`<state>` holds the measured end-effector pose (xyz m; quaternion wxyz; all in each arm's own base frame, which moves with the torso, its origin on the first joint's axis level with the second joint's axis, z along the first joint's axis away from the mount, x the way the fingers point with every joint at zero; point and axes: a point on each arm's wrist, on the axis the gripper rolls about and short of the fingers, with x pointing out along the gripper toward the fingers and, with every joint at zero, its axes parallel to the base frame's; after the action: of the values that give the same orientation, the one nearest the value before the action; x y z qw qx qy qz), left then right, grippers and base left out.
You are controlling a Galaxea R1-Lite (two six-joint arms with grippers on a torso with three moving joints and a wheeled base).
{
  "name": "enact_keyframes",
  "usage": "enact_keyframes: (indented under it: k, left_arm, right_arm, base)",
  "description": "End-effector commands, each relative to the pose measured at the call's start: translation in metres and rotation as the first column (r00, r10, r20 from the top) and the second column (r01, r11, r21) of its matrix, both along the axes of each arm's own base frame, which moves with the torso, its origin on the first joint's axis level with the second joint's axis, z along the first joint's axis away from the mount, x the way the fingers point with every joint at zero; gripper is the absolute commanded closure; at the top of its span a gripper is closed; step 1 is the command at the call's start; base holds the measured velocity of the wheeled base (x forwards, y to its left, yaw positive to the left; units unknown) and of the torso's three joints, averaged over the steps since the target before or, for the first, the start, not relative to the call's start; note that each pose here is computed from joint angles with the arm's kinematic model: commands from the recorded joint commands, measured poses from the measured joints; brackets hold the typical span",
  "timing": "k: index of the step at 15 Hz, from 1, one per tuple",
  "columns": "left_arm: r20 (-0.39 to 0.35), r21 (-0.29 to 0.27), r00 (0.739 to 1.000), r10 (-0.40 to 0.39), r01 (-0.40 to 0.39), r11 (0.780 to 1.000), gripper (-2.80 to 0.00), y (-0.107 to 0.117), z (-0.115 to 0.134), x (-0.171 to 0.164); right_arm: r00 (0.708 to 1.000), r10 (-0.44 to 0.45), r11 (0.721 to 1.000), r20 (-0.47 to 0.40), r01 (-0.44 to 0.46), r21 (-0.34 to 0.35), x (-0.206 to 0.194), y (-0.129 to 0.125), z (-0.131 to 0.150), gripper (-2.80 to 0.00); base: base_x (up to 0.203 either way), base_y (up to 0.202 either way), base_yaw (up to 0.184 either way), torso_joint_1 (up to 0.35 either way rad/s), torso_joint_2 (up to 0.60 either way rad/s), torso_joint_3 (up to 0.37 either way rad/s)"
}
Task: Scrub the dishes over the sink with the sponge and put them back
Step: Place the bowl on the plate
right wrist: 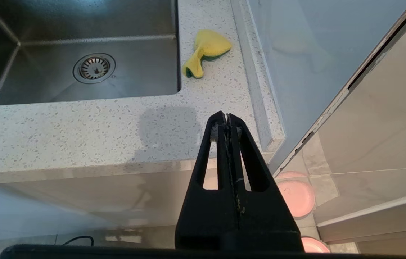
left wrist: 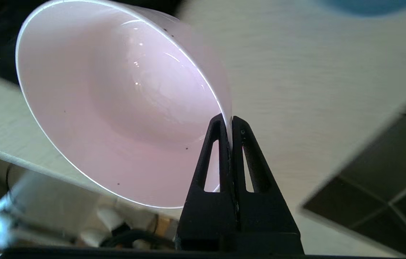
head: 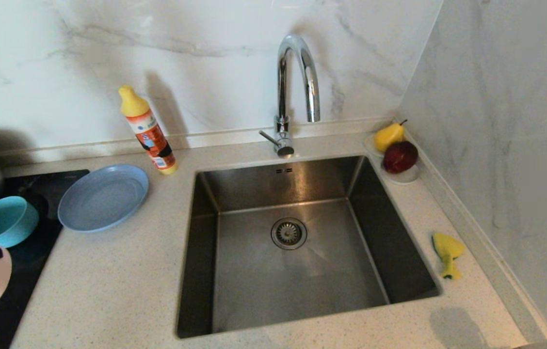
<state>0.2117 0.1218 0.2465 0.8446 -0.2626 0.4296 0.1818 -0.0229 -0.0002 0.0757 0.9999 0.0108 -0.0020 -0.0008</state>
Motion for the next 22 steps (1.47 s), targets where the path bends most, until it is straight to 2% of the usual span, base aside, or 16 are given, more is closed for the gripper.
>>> enact_keyframes:
  k: [1,5,8,10,13,17,20,22]
  left_arm:
    - [0.007,0.038,0.998,-0.059,0.058,0.998,0.0,-0.024,0.008,0.029]
    - [0.038,0.056,0.997,-0.074,0.072,0.996,0.0,-0.037,-0.012,0.099]
    - [0.021,0.114,0.998,-0.056,0.054,0.992,0.0,-0.039,-0.035,0.145]
    - [0.049,0.138,0.997,-0.059,0.052,0.989,0.0,-0.045,-0.036,0.166]
    - [0.114,0.136,0.992,-0.058,0.043,0.99,0.0,-0.053,-0.028,0.189]
    - [0.145,0.15,0.985,-0.095,0.073,0.986,0.0,-0.067,-0.011,0.188]
    - [0.184,0.158,0.978,-0.102,0.073,0.985,0.0,-0.068,0.003,0.181]
    - [0.184,0.158,0.978,-0.101,0.072,0.985,0.0,-0.068,0.001,0.183]
  right_arm:
    - [1.0,0.0,1.0,0.001,0.0,0.0,0.0,0.0,0.0,0.0]
    - [1.0,0.0,1.0,0.001,0.0,0.0,0.0,0.0,0.0,0.0]
    - [1.0,0.0,1.0,0.001,0.0,0.0,0.0,0.0,0.0,0.0]
    - [1.0,0.0,1.0,0.001,0.0,0.0,0.0,0.0,0.0,0.0]
    - [1.0,0.0,1.0,0.001,0.0,0.0,0.0,0.0,0.0,0.0]
    - [1.0,0.0,1.0,0.001,0.0,0.0,0.0,0.0,0.0,0.0]
    - [1.0,-0.001,1.0,0.001,0.001,0.0,0.0,0.0,0.0,0.0]
    - [1.0,0.0,1.0,0.001,0.0,0.0,0.0,0.0,0.0,0.0]
  base:
    - [0.0,0.0,0.0,0.0,0.0,0.0]
    - [0.0,0.0,0.0,0.0,0.0,0.0]
    - [0.0,0.0,0.0,0.0,0.0,0.0]
    - [0.0,0.0,0.0,0.0,0.0,0.0]
    - [0.0,0.0,0.0,0.0,0.0,0.0]
    - [0.0,0.0,0.0,0.0,0.0,0.0]
    - [0.0,0.0,0.0,0.0,0.0,0.0]
    - [0.0,0.0,0.0,0.0,0.0,0.0]
